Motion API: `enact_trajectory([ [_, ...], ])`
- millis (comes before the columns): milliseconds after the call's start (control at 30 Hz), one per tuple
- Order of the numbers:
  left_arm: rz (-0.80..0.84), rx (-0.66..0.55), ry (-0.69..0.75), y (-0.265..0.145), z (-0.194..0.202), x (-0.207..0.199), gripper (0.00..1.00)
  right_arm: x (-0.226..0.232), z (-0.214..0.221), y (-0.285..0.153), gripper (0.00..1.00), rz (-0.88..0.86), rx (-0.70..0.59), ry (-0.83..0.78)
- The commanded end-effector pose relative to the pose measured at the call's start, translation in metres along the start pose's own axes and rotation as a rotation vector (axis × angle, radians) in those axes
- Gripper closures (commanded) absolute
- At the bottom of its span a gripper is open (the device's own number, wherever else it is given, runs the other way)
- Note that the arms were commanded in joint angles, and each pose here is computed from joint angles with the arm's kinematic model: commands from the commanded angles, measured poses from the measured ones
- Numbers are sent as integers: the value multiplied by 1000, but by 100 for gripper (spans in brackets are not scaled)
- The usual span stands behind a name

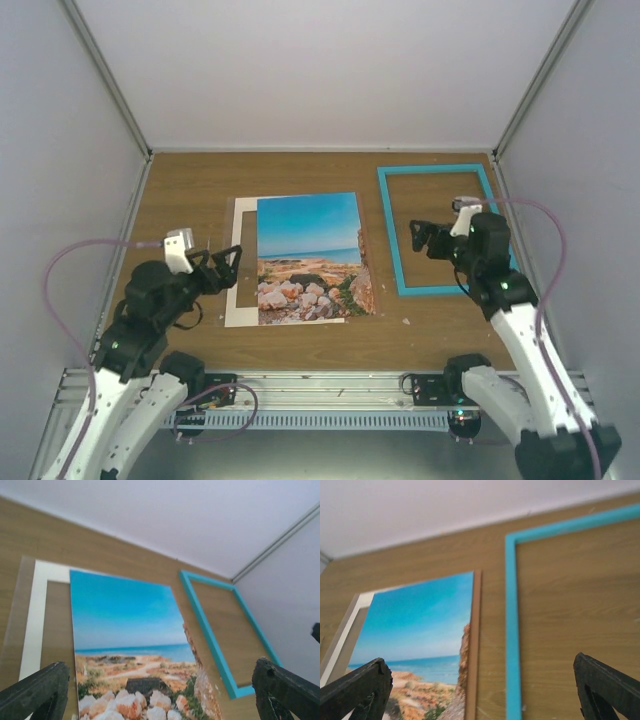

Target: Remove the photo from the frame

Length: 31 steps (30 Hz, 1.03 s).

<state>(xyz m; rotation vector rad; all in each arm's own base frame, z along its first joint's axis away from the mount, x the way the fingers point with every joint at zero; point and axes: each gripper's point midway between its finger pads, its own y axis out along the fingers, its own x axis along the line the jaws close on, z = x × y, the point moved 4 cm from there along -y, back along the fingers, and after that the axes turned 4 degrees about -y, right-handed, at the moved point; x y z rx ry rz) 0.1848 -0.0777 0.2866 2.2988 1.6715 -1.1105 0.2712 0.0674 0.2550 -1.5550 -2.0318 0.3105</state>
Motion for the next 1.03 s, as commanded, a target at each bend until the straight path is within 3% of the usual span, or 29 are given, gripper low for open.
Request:
enact_trajectory([
  [0,-2,-154,78,-29,-23,-6,1,-20,-19,-52,0,207,-180,-76],
  [167,7,-287,113,-51,-31,-4,1,-25,-26,-105,0,281,-419,-92],
  [300,16,-362,122,-64,-31,0,1,-25,-24,-121,0,274,-505,-79],
  [500,5,-429,124,-72,-31,8,1,-28,-19,-113,0,289,-463,-87],
  [1000,-1,-417,136,-68,-30,7,1,-30,-18,-112,0,300,-451,-87],
])
